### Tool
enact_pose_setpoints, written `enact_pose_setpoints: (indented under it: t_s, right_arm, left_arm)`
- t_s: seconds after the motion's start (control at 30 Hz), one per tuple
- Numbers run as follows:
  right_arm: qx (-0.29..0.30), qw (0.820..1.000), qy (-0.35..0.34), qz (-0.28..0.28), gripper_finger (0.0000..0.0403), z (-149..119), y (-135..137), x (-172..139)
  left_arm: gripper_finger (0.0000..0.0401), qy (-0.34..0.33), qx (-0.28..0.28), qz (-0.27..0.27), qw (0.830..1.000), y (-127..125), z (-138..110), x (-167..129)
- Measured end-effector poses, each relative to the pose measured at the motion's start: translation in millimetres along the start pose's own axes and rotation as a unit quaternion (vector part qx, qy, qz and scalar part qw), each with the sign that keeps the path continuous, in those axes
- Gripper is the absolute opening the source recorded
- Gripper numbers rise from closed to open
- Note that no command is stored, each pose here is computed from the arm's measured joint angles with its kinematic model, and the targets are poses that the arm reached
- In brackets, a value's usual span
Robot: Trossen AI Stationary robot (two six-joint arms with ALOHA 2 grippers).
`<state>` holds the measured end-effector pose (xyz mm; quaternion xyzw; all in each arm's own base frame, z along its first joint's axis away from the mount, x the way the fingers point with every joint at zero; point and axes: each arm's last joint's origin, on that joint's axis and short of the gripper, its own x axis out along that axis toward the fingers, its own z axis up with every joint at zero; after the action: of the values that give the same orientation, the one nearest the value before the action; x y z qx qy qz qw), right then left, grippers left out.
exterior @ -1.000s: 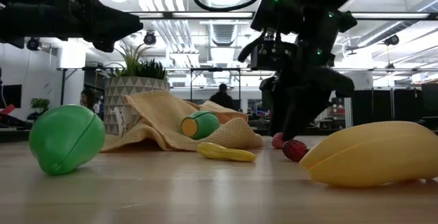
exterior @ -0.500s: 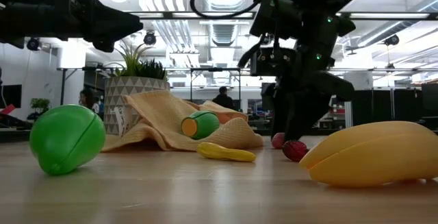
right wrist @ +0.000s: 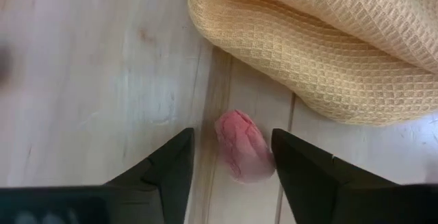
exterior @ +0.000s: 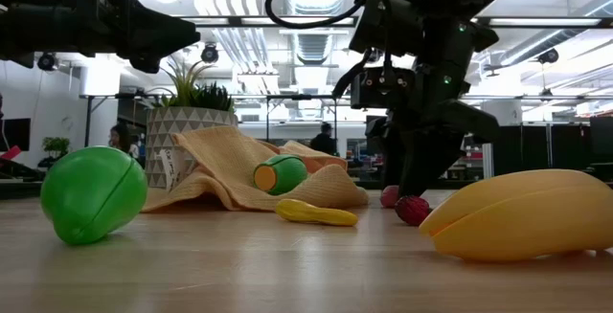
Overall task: Pick and placing Produce into tupperware
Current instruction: Put the apricot into the blue bin
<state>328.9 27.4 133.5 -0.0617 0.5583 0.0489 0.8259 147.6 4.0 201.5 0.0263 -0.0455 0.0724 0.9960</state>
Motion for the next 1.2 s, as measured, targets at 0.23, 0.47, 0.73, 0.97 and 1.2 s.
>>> enact_pose_setpoints:
  t_s: [0.23, 0.47, 0.73, 0.97, 1.2]
  right_arm:
    - [0.0, 1.0, 0.0, 0.0, 0.0121, 0, 0, 0]
    - [-0.004, 1.0, 0.013, -0.005, 0.006, -1, 0, -3]
    - [-0.018, 0.999, 0.038, -0.003, 0.0051, 13, -2, -36]
    - [0.006, 0.999, 0.035, 0.04, 0.0051, 25, 5, -87]
    - [0.017, 0.994, -0.02, 0.104, 0.0052, 18, 29, -142]
  left_arm:
    - [0.0121, 0.0, 0.0, 0.0, 1.0, 0, 0, 0]
    - [0.0121, 0.0, 0.0, 0.0, 1.0, 0, 0, 0]
    - [0.0121, 0.0, 0.0, 0.0, 1.0, 0, 0, 0]
    - [0.0121, 0.001, 0.0, 0.0, 1.0, 0, 0, 0]
    - [0.0121, 0.004, 0.0, -0.001, 1.0, 0, -1, 0]
